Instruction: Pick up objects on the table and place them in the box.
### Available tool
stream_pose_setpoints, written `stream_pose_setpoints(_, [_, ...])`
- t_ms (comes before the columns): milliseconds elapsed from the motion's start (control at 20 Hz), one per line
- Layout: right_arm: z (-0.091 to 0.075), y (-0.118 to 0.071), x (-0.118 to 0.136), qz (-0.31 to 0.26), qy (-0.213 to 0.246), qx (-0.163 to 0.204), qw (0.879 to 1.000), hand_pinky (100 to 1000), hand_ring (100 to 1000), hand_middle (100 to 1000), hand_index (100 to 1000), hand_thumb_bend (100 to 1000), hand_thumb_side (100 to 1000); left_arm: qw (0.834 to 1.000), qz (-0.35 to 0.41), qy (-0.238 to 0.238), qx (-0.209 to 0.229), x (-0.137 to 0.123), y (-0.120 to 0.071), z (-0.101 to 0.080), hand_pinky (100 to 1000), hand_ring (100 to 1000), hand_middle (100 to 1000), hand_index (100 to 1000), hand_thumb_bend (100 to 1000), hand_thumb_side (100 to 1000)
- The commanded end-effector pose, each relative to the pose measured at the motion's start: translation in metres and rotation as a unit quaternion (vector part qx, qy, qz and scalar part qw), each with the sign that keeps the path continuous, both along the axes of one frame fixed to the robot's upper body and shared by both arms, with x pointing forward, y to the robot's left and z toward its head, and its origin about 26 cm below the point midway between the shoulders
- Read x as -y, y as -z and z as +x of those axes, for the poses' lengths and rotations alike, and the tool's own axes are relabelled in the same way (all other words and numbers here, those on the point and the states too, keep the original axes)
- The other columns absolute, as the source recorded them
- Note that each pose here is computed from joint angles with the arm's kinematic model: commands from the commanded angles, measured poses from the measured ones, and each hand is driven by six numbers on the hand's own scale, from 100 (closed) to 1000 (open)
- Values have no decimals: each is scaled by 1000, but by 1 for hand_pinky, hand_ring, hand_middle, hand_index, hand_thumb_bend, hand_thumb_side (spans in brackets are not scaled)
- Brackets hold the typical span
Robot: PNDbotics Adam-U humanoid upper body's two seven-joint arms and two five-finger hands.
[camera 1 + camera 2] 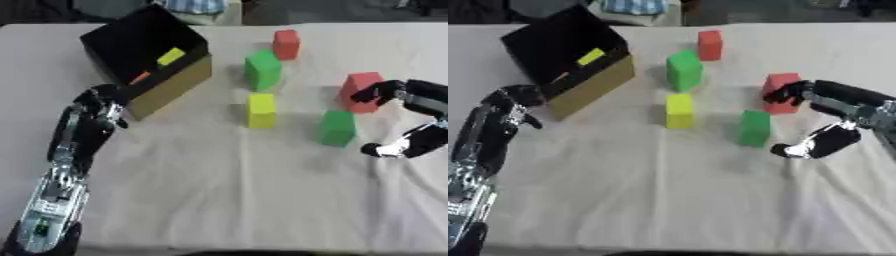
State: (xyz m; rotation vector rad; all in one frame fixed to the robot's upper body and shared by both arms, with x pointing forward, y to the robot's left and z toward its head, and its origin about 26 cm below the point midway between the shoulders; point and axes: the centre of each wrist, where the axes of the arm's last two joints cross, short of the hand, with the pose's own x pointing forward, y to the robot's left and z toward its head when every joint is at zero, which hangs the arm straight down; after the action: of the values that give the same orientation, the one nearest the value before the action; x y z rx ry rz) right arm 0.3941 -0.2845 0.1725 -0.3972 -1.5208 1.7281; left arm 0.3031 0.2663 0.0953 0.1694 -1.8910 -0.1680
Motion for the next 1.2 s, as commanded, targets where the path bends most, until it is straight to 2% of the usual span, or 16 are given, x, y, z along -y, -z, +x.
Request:
stream_pose_setpoints(50, [6, -6, 1, -11, 0, 7, 1000, 800, 861, 833, 922, 459, 384, 1000, 7, 4, 9, -2, -5, 0, 437, 693, 630, 712, 465, 595])
stream_pose_setpoints(500, [16, 6, -6, -22, -3, -9, 1000, 799, 861, 834, 922, 451, 388, 1000, 6, 5, 9, -1, -6, 0, 437, 693, 630, 712, 465, 595])
stream_pose_setpoints(1200, [35, 26, -6, -1, 48, 11, 999, 783, 830, 802, 905, 403, 381, 1000, 6, 7, 10, 0, -6, 1, 436, 693, 630, 712, 465, 595])
